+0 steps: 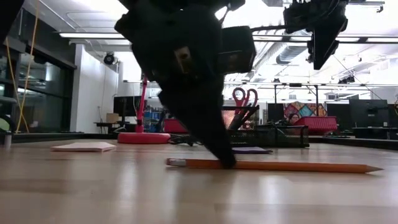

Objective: Pick and place office supplies into organizer
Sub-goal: Put the left orange pencil into the black desk organizer

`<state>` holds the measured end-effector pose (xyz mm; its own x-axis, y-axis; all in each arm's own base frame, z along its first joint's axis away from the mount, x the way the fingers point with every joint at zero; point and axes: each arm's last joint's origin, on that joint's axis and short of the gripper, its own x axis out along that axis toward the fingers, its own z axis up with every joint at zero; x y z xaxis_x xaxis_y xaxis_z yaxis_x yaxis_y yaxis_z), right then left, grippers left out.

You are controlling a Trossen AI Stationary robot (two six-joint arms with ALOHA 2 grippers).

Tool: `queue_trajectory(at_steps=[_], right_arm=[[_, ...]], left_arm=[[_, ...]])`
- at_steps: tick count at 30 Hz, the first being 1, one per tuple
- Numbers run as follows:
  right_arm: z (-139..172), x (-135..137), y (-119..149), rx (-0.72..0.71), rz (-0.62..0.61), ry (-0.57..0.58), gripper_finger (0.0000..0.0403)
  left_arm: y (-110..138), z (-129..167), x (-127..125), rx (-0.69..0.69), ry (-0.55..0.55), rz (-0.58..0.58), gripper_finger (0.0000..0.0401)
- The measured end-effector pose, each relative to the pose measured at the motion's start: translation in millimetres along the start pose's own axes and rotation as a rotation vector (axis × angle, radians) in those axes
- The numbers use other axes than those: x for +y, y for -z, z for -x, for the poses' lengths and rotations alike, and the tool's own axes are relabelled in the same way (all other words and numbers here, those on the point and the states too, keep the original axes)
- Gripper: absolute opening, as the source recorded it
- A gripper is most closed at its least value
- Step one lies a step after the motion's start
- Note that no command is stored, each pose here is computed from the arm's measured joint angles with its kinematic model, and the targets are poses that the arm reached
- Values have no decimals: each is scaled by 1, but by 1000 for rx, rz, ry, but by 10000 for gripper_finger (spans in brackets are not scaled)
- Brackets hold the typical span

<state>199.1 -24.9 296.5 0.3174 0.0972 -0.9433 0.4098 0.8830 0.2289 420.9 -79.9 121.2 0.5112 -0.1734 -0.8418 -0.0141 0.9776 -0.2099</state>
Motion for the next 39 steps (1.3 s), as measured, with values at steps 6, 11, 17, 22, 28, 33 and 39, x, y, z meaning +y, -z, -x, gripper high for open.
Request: queue_trajectory(at_steps=[6, 11, 17, 22, 28, 33, 39], right_arm=[[9, 2, 12, 14, -22, -8, 145], [26, 5, 25, -87, 14, -7, 145], [44, 1, 38, -196, 7, 19, 145], [53, -2, 47, -244, 4, 2, 145], [58, -3, 51, -268, -18, -4, 145], [58, -5, 51, -293, -97, 31, 145], [60, -4, 45, -377, -243, 39, 145]], left_arm=[[-7, 14, -9, -78, -52, -7, 38], [-25, 35, -28, -266, -39, -47, 73], [-28, 43, -28, -276, -28, 9, 106], [-33, 47, -39, -351, 34, -34, 124], [-16, 40, -52, -481, 92, 19, 133], [31, 51, -53, -534, 92, 71, 125], [103, 87, -35, -723, 88, 61, 118]])
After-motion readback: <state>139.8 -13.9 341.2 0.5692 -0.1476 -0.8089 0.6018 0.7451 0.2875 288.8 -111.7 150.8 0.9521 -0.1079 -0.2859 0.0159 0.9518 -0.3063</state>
